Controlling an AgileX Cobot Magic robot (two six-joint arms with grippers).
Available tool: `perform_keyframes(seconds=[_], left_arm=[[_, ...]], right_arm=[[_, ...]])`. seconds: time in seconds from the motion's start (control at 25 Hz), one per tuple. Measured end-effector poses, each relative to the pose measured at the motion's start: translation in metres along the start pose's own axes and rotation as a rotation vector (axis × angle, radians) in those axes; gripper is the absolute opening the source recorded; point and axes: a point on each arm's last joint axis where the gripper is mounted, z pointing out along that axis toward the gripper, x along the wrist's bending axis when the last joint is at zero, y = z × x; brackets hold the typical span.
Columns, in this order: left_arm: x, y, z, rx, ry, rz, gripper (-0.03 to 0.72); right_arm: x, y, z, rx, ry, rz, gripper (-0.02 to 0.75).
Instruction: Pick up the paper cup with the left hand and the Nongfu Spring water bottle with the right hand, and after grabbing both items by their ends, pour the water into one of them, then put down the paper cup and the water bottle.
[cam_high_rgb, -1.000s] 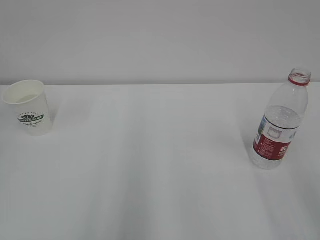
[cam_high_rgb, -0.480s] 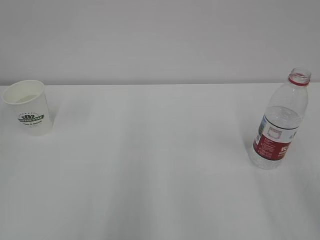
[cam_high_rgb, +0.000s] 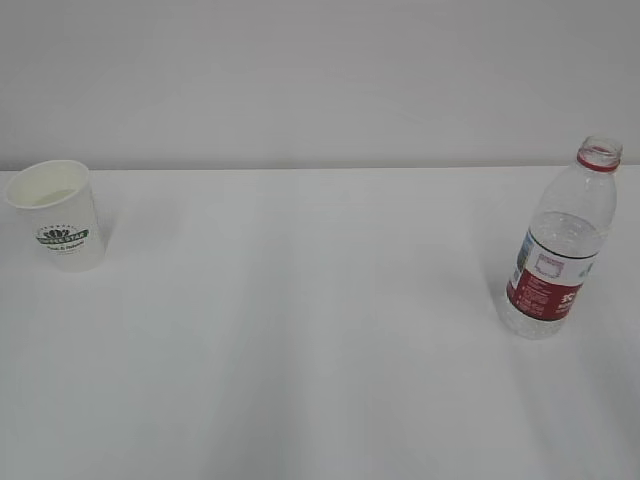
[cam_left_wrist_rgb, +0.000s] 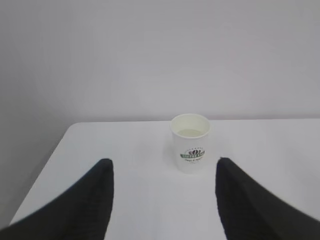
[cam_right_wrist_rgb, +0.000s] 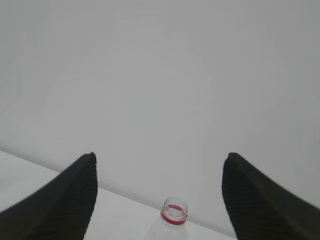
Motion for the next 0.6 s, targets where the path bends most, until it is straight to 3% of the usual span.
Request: perform_keyframes(seconds=[0.6], left_arm=[[0.0,-0.0078,-0.0099,0.153,-0.008,0.0,0.464]], right_arm=[[0.0008,-0.0007,0.0,0.008,0.009,0.0,0.587]])
